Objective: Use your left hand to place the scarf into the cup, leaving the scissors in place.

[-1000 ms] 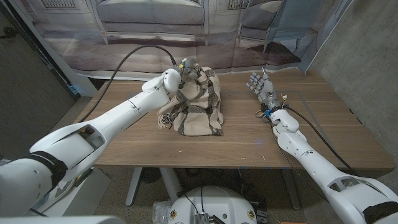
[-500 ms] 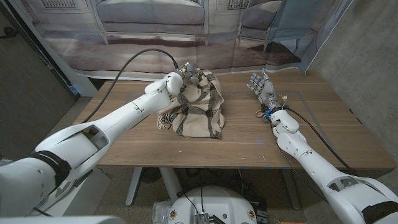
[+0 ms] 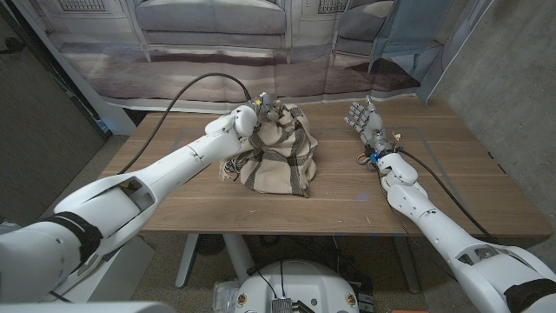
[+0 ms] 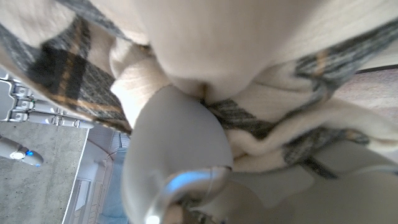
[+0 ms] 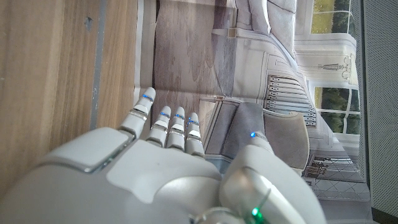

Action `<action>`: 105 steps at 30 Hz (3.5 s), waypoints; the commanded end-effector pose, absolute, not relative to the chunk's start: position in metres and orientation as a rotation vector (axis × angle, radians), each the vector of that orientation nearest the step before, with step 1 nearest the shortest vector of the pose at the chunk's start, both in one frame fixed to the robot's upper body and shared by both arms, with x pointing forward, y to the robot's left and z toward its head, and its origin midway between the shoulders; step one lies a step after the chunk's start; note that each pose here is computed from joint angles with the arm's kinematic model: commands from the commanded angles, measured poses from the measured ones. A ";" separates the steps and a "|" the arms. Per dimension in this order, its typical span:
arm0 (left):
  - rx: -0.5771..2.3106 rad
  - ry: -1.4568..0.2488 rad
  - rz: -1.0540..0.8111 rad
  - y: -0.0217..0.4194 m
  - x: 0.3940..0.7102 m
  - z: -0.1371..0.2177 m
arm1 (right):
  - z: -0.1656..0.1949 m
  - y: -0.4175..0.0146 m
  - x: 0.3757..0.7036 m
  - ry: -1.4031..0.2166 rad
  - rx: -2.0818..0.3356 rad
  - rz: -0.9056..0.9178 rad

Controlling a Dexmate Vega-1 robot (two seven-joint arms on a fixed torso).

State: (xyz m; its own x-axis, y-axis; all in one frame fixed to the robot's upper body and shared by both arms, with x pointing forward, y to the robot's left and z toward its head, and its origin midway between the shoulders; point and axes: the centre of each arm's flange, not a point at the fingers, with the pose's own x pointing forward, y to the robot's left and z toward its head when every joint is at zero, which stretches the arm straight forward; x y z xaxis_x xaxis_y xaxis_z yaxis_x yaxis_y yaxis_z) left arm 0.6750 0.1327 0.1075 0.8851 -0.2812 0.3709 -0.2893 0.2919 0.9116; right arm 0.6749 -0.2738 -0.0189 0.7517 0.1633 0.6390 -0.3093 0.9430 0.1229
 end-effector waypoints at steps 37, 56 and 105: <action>1.387 -0.429 -0.033 0.140 0.664 0.095 | -0.024 -0.274 0.670 -0.661 0.221 0.264; 1.380 -0.437 -0.004 0.145 0.660 0.102 | -0.025 -0.269 0.672 -0.657 0.220 0.269; 1.401 -0.389 -0.119 0.137 0.660 0.111 | -0.022 -0.271 0.678 -0.654 0.223 0.270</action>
State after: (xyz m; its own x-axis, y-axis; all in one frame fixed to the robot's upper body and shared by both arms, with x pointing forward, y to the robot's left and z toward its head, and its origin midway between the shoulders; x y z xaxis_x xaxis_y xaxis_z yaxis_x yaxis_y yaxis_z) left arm 0.6666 0.1378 0.1071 0.9298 -0.3037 0.2081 -0.1566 0.1852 0.9701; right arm 0.6759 -0.2708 -0.0235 0.7632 0.1726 0.6227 -0.3103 0.9432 0.1189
